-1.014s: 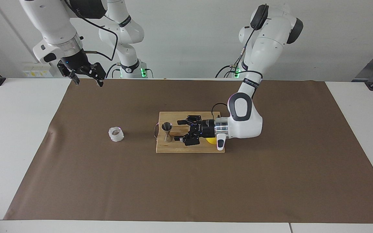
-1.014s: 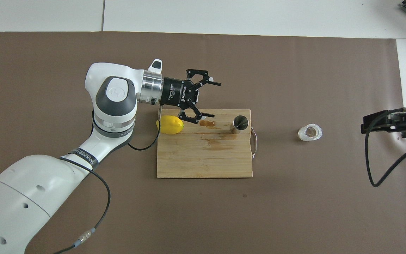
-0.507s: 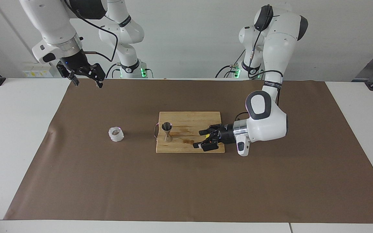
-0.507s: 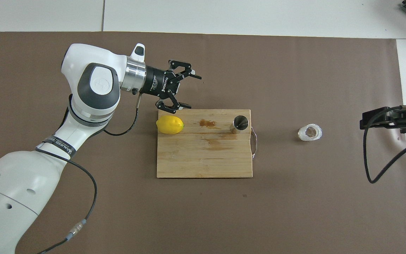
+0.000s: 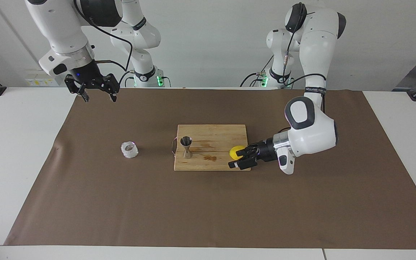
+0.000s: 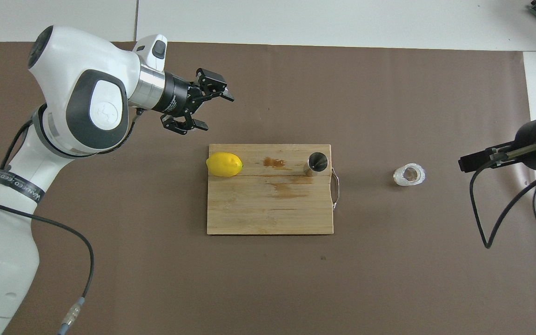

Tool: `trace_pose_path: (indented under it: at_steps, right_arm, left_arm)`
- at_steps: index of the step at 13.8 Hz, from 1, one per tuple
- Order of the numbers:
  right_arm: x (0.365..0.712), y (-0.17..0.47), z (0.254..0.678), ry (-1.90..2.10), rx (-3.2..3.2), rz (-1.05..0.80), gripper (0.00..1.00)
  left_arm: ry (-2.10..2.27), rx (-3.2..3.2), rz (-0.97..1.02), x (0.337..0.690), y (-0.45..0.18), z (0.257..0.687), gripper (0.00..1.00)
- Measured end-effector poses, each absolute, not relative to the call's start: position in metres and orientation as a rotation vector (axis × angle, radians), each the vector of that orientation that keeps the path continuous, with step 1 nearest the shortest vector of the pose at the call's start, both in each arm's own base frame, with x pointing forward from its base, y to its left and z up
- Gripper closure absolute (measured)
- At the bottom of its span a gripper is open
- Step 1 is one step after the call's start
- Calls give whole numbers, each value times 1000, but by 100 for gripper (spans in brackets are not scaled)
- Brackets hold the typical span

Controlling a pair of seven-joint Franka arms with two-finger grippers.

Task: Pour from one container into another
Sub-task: 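Raise the left gripper away while the right gripper reaches the white cup, then grasp the small white cup with the right gripper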

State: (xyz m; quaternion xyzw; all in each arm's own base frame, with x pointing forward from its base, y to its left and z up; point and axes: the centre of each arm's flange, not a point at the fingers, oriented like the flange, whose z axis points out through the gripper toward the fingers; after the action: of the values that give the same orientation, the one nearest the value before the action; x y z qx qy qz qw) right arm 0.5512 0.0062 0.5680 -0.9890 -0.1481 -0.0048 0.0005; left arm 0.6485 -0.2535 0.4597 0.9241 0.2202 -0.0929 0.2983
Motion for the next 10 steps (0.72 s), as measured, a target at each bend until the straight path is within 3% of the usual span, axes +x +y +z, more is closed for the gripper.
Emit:
trace_pose_path:
  at_steps: [6,10]
  right_arm:
    - [552,12,500,-1162,-2822,-11,0]
    - [549,-28,443,-1427,-2525,-141,0]
  left_arm:
    - [416,2669,-182,630,-225,499,0]
    - [220,2800,-99,629,-181,518,0]
